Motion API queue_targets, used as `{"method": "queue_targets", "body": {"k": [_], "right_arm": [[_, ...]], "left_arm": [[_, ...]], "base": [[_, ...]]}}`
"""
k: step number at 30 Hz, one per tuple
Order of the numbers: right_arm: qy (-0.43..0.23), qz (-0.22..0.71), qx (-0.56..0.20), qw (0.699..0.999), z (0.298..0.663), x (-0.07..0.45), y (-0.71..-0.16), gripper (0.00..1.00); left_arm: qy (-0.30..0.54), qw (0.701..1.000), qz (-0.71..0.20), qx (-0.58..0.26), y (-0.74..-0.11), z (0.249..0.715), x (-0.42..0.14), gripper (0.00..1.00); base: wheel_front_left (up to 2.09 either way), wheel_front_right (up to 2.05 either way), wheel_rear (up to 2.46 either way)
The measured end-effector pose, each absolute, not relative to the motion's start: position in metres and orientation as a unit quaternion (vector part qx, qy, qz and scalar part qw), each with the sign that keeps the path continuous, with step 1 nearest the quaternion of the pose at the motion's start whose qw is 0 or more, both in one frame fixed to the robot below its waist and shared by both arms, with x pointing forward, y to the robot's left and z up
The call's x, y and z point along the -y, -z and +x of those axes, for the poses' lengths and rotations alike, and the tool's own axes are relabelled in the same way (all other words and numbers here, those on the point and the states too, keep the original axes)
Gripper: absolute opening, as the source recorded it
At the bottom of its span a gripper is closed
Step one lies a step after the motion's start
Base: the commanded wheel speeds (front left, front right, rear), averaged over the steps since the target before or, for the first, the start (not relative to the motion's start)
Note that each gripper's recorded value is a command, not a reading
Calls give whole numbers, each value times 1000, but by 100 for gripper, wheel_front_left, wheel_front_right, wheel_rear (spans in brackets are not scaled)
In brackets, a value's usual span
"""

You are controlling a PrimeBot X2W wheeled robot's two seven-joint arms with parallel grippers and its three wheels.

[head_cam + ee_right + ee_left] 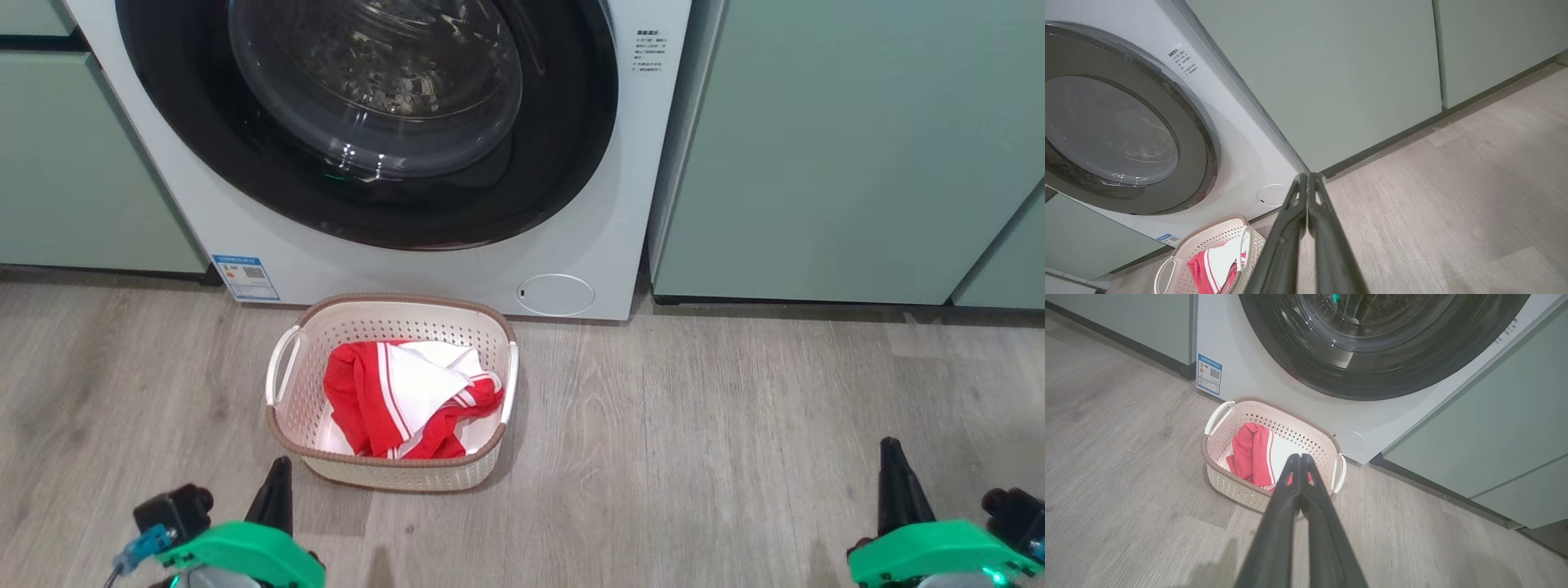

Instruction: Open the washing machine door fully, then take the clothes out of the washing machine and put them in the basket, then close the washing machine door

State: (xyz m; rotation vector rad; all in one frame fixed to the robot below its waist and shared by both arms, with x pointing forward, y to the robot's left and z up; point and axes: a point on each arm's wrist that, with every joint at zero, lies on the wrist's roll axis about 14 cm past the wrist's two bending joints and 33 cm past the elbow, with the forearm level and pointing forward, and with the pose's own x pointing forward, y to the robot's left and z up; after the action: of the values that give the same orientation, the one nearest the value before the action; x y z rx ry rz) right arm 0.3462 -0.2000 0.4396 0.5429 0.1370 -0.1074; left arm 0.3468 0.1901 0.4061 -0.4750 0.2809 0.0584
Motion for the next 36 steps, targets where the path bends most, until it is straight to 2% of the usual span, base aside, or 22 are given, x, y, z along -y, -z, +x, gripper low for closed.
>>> {"method": "queue_targets", "body": {"k": [36], "right_arm": [[77, 447, -62, 889, 354, 206, -446, 0]], "left_arm": [[-59, 897, -424, -109, -427, 359, -193, 0]], "base": [[0, 0, 0]]}}
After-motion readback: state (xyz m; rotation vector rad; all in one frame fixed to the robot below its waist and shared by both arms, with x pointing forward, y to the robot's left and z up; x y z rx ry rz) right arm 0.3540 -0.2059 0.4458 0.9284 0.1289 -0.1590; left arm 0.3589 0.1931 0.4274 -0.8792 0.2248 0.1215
